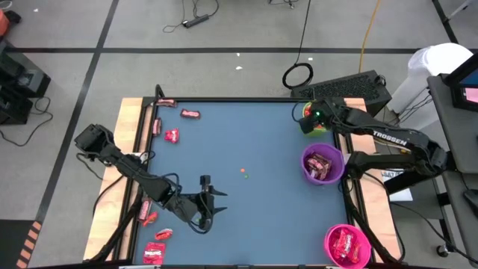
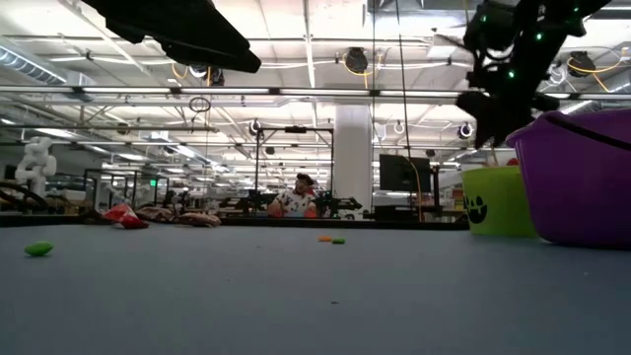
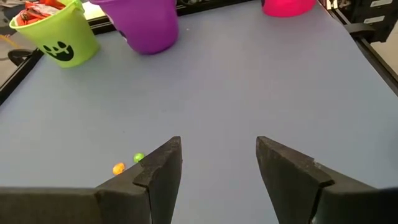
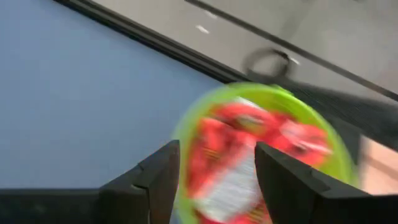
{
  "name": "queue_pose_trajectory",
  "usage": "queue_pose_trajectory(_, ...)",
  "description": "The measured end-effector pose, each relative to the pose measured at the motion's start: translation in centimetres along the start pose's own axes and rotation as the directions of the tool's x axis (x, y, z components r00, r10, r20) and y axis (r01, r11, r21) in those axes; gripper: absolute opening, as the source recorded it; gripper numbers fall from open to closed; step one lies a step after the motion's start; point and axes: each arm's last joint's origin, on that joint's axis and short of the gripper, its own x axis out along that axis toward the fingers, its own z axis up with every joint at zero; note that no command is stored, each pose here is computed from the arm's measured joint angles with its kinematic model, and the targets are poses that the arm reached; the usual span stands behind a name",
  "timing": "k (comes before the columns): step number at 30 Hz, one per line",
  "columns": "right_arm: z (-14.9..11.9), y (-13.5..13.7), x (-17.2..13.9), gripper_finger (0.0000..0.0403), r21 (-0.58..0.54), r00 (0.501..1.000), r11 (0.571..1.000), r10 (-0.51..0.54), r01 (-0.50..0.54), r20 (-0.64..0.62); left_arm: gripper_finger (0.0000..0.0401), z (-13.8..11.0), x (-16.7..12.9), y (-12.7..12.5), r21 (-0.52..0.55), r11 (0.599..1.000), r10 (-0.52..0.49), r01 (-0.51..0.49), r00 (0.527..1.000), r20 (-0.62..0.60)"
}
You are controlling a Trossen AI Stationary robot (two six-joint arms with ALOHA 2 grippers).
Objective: Organize candy in baskets
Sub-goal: Put the orange chocolate bar into the green bucket
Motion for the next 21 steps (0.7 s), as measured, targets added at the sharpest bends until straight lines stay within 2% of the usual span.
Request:
queue_pose_trajectory(3, 0.1, 2.0, -1.2, 0.0194, -0.05, 0.987, 0.989, 0.143, -0.139, 0.077, 0.0212, 0.0, 0.1, 0.1, -0.001, 1.0, 0.003, -0.003, 1.0, 0.0)
queue_pose_trajectory(6, -0.1, 4.2, -2.6, 0.0191, -0.105, 0.949, 0.958, 0.28, -0.267, 0.147, 0.0212, 0.0, 0.2, 0.3, -0.016, 1.0, 0.009, -0.009, 1.0, -0.002)
queue_pose_trajectory(10, -0.8, 7.5, -4.6, 0.0189, -0.181, 0.863, 0.888, 0.456, -0.423, 0.217, 0.0212, 0.0, 0.4, 0.4, -0.029, 0.999, -0.036, 0.035, 0.999, -0.018)
queue_pose_trajectory(14, -1.9, 10.4, -6.4, 0.0189, -0.276, 0.764, 0.798, 0.597, -0.536, 0.245, 0.0212, -0.8, -0.2, 0.0, 0.0, 0.99, -0.139, 0.14, 0.983, -0.123)
queue_pose_trajectory(17, -3.0, 12.3, -7.3, 0.0189, -0.33, 0.713, 0.742, 0.662, -0.583, 0.23, 0.0212, -1.2, -1.3, -0.9, -0.059, 0.975, -0.224, 0.217, 0.93, -0.292)
queue_pose_trajectory(19, -3.8, 13.3, -7.5, 0.0189, -0.356, 0.695, 0.717, 0.687, -0.6, 0.212, 0.0212, -1.4, -2.5, -1.5, -0.141, 0.965, -0.261, 0.222, 0.863, -0.432)
queue_pose_trajectory(21, -4.6, 14.0, -7.5, 0.0189, -0.382, 0.693, 0.701, 0.696, -0.602, 0.187, 0.0212, -1.5, -3.9, -1.9, -0.25, 0.951, -0.296, 0.183, 0.78, -0.551)
